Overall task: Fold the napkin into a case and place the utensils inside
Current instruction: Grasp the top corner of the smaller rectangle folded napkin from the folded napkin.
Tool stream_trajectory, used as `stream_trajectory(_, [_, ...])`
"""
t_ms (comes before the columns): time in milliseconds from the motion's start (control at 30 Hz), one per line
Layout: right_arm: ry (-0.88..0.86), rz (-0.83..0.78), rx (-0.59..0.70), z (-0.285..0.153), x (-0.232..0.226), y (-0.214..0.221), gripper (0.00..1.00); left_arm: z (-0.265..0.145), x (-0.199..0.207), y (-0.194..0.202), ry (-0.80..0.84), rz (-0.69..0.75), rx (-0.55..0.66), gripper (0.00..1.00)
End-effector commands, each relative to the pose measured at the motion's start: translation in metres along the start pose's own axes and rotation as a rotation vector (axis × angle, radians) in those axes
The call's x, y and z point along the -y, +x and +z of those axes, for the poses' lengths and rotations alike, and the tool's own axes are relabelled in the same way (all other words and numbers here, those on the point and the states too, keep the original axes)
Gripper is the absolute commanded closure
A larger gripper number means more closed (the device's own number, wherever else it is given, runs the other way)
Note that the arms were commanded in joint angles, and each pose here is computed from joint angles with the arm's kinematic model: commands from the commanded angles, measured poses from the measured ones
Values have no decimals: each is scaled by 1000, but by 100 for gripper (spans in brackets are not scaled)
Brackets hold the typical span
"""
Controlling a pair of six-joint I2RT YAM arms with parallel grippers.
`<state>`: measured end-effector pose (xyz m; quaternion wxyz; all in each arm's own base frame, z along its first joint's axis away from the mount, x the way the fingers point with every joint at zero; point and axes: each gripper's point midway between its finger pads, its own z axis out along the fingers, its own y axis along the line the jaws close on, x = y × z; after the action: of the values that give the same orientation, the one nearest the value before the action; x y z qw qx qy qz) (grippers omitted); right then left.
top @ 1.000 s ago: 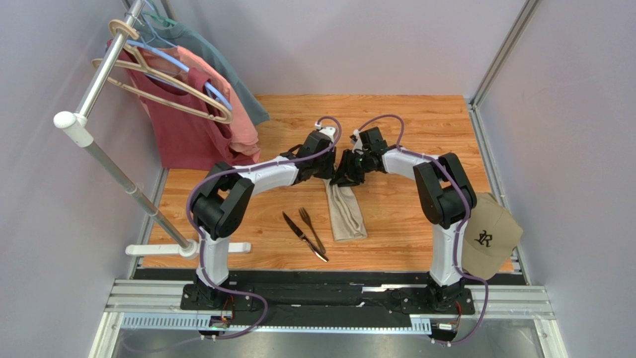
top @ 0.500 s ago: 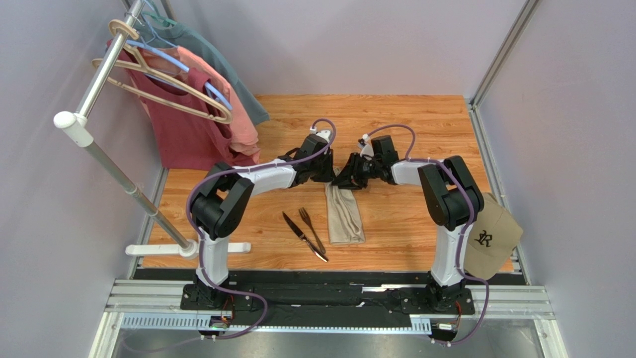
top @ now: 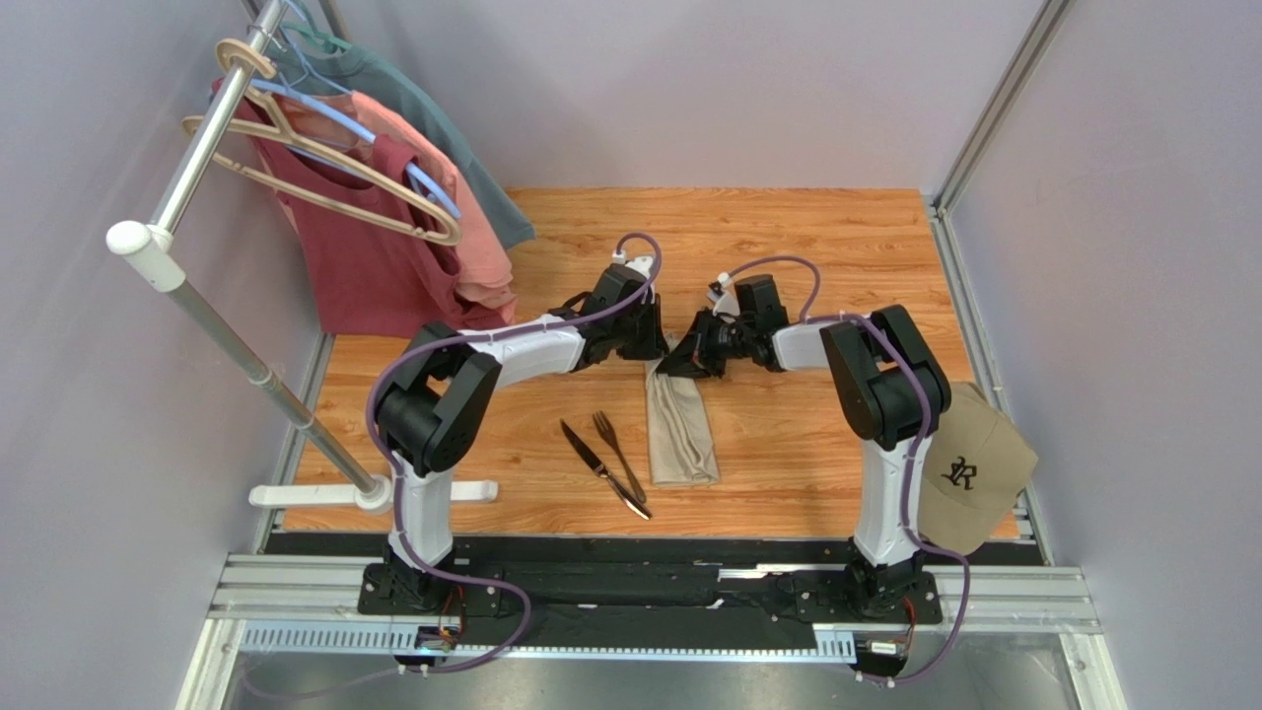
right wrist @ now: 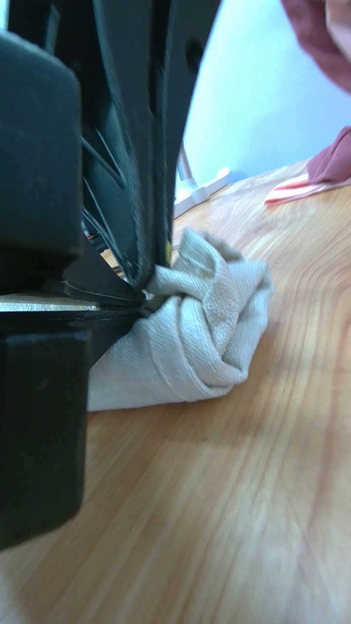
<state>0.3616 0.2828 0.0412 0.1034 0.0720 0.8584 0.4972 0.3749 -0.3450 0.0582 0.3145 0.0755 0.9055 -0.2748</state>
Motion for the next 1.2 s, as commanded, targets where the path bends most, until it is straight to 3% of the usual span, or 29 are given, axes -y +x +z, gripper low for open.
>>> stream_trajectory(0, [29, -76, -1, 17, -6, 0, 98, -13, 36, -5, 129, -32, 0, 100])
stream_trajectory(100, [65, -98, 16, 18, 2, -7, 93, -11, 33, 6, 137, -51, -28, 100])
stream_trajectory(167, [76, -113, 31, 17, 3, -15, 81, -11, 32, 9, 141, -48, -30, 100])
stream_trajectory(300, [31, -118, 32, 1, -13, -8, 70, -17, 21, 0, 97, -41, -8, 100])
stream_trajectory(667, [-7, -84, 66, -32, -24, -9, 62, -18, 23, -8, 124, -60, -8, 100])
stream_trajectory(800, [3, -58, 73, -32, -18, -13, 70, -19, 24, -11, 126, -56, -2, 100])
stream_trajectory(833, [2, -60, 75, -31, -17, -14, 81, -19, 24, -11, 127, -57, -2, 100])
stream_trajectory(933, [16, -48, 75, -26, -10, -14, 100, -19, 26, -11, 137, -58, -3, 100])
stream_trajectory(1167, [31, -35, 61, -13, 1, -7, 100, -19, 30, -9, 159, -67, -10, 100])
